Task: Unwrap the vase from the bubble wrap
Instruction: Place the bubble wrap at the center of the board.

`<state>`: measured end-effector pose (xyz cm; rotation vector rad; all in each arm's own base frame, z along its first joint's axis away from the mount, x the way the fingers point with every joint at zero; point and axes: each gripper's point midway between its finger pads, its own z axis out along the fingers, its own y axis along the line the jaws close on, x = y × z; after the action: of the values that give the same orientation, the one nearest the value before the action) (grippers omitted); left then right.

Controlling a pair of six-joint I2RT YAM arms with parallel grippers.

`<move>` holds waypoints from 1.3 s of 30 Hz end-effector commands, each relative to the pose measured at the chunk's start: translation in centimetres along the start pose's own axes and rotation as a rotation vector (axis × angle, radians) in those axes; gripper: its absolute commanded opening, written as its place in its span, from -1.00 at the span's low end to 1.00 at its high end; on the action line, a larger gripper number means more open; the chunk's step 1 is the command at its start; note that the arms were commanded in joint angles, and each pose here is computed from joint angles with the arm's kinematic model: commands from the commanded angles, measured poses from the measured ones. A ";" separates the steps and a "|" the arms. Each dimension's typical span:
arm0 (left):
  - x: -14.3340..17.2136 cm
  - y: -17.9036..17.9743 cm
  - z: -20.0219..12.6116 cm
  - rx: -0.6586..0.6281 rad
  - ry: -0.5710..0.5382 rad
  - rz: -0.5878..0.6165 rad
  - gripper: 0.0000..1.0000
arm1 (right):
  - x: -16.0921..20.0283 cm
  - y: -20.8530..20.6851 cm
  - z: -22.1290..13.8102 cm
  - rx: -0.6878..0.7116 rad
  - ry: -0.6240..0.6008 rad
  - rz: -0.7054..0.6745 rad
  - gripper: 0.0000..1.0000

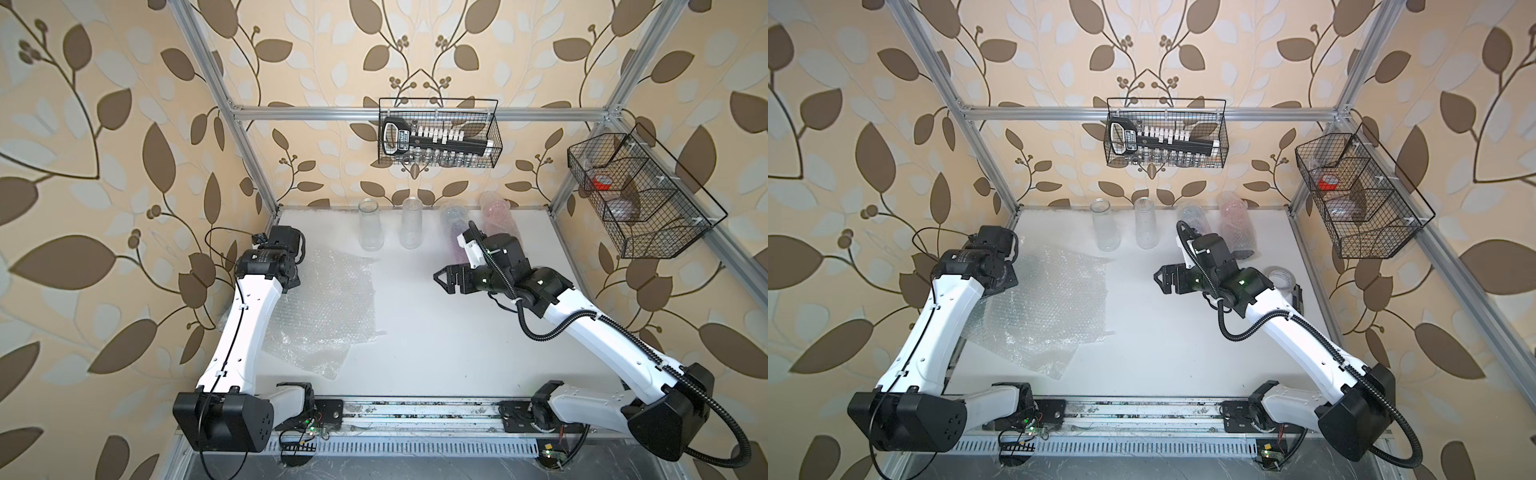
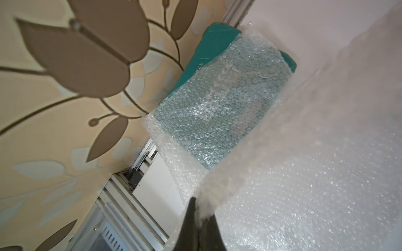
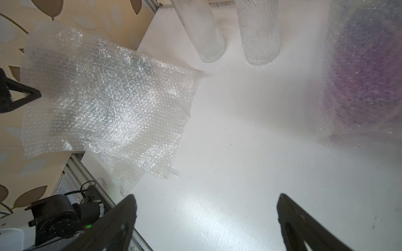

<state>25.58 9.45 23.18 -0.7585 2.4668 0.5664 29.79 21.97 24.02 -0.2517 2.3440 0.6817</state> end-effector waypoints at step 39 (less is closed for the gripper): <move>10.7 -23.0 -8.1 0.951 0.327 0.192 0.98 | -3.2 -14.9 2.9 0.320 0.069 0.276 0.98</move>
<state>30.20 -10.92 17.65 -0.2110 2.6666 -0.3747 37.79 10.42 17.67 0.2131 2.5629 0.3808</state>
